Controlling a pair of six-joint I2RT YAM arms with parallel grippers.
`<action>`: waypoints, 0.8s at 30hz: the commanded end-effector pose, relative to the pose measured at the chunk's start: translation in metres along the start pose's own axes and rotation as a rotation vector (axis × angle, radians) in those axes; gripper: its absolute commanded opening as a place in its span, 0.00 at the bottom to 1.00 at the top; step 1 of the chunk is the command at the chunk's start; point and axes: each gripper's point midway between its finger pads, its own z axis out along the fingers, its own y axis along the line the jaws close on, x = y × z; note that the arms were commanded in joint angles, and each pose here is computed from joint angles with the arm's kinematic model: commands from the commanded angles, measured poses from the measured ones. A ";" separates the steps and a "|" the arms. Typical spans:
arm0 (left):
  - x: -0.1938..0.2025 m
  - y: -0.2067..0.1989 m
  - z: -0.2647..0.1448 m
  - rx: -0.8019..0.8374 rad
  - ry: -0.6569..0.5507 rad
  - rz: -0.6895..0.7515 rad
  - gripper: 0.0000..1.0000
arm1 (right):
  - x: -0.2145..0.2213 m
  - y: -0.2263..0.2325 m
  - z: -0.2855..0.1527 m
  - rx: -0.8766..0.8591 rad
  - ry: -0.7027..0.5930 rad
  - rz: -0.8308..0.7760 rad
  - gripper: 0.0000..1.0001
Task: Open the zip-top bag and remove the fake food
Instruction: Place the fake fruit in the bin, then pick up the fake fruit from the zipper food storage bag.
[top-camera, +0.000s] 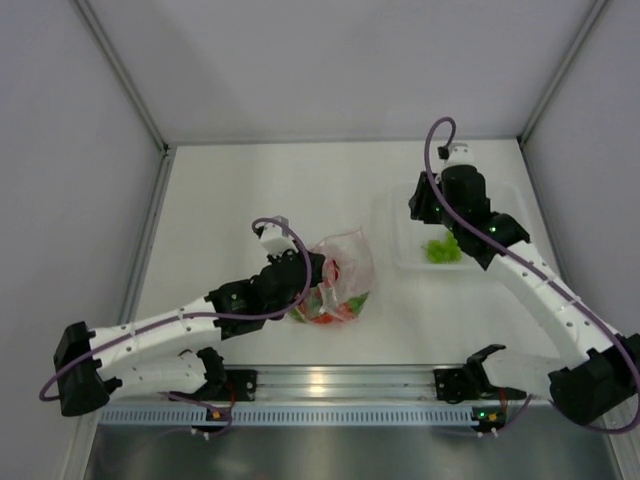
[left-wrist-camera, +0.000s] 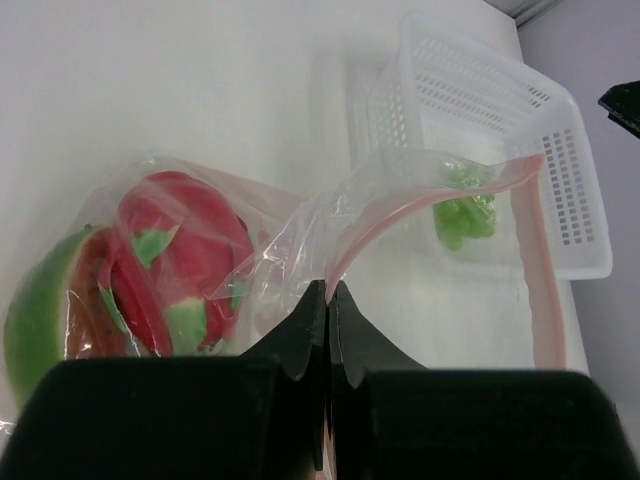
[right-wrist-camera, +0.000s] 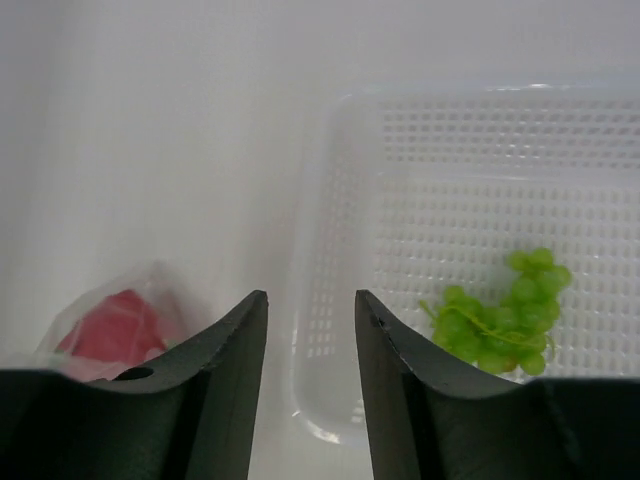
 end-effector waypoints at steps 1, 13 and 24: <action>-0.015 -0.021 -0.002 0.043 -0.019 -0.032 0.00 | -0.004 0.030 -0.034 -0.088 -0.021 0.018 0.40; -0.015 -0.043 0.005 0.084 -0.009 -0.066 0.00 | 0.034 0.117 -0.105 -0.415 0.030 -0.010 0.27; -0.016 -0.057 0.007 0.116 0.001 -0.096 0.00 | 0.085 0.159 -0.089 -0.505 0.140 -0.041 0.22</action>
